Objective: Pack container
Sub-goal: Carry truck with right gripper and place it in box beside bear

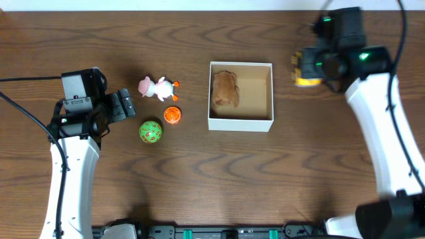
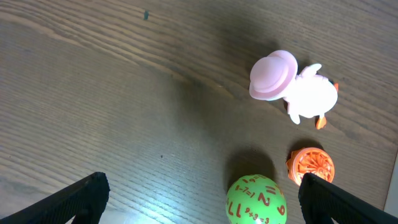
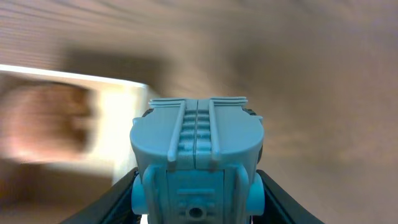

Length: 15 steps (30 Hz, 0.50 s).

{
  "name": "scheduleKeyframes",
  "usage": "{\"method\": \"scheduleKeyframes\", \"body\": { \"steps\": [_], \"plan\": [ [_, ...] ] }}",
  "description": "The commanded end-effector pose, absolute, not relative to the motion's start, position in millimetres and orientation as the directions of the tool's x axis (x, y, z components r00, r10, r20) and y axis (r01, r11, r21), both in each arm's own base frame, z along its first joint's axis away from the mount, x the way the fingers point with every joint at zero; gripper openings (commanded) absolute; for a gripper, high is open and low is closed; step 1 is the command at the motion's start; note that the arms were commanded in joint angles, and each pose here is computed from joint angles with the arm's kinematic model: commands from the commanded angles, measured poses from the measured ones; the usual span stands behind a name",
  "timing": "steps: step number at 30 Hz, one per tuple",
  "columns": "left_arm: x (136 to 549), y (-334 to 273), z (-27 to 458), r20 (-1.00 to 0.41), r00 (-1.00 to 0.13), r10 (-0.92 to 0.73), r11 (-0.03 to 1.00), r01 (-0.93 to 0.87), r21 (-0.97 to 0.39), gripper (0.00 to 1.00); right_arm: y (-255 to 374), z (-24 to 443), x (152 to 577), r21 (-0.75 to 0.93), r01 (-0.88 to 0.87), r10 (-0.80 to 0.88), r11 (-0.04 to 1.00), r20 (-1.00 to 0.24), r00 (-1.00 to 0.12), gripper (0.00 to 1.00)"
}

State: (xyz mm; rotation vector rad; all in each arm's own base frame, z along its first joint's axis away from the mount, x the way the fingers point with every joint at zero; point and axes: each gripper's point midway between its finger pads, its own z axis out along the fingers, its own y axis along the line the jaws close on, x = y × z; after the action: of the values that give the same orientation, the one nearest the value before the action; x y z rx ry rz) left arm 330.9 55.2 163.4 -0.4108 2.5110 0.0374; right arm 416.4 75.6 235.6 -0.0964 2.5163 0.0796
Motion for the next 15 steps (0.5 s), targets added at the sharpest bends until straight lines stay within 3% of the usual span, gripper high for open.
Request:
{"method": "scheduleKeyframes", "body": {
  "steps": [1, 9, 12, 15],
  "plan": [
    [334, 58, 170, -0.571, -0.775, -0.269, 0.955, -0.291, -0.056, 0.98, 130, 251, 408, 0.069, -0.177, -0.095, 0.982, -0.626, -0.774, 0.11],
    [334, 58, 170, -0.571, -0.775, -0.269, 0.955, -0.291, -0.056, 0.98, 182, 194, 413, -0.074, -0.242, -0.242, 0.967, -0.554, -0.797, 0.11],
    [334, 58, 170, -0.571, -0.775, -0.269, 0.955, -0.291, -0.056, 0.98, 192, 163, 421, -0.154, -0.395, -0.418, 0.905, -0.49, -0.765, 0.01],
    [334, 58, 170, -0.571, -0.775, -0.269, 0.955, -0.291, -0.056, 0.98, 199, 138, 425, -0.231, -0.601, -0.637, 0.765, -0.412, -0.652, 0.01]
  ]
}}
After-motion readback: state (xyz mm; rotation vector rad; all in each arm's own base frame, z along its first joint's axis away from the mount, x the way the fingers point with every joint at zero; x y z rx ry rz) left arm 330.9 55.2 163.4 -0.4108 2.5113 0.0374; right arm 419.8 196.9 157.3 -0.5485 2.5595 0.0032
